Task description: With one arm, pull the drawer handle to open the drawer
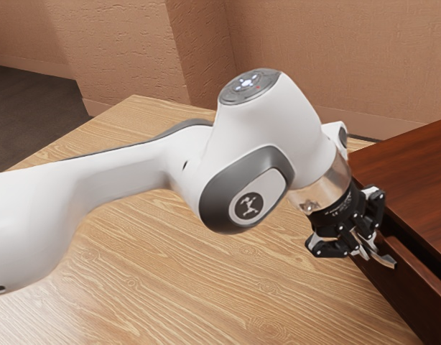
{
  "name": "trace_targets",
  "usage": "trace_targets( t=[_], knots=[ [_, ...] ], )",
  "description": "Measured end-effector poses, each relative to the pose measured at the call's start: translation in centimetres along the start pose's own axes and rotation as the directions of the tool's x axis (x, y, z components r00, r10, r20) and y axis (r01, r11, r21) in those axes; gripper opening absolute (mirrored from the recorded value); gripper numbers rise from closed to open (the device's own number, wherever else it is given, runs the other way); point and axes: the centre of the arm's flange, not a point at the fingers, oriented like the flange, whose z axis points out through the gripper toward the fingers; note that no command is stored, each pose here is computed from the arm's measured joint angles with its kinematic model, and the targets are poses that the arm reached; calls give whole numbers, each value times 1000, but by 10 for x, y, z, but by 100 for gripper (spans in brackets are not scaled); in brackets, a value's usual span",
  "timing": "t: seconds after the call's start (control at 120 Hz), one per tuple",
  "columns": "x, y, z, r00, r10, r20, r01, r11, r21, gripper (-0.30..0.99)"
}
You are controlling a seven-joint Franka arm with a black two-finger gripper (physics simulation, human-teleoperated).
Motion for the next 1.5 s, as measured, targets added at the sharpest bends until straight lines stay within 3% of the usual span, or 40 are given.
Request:
trace_targets(
  t=[0.808, 1.5],
  knots=[
    [0, -40, -17, 1000, -12, -22, 13, 1000, 18, -9],
    [-7, -78, -37, 999, -14, -38, 14, 1000, -5, -9]
  ],
)
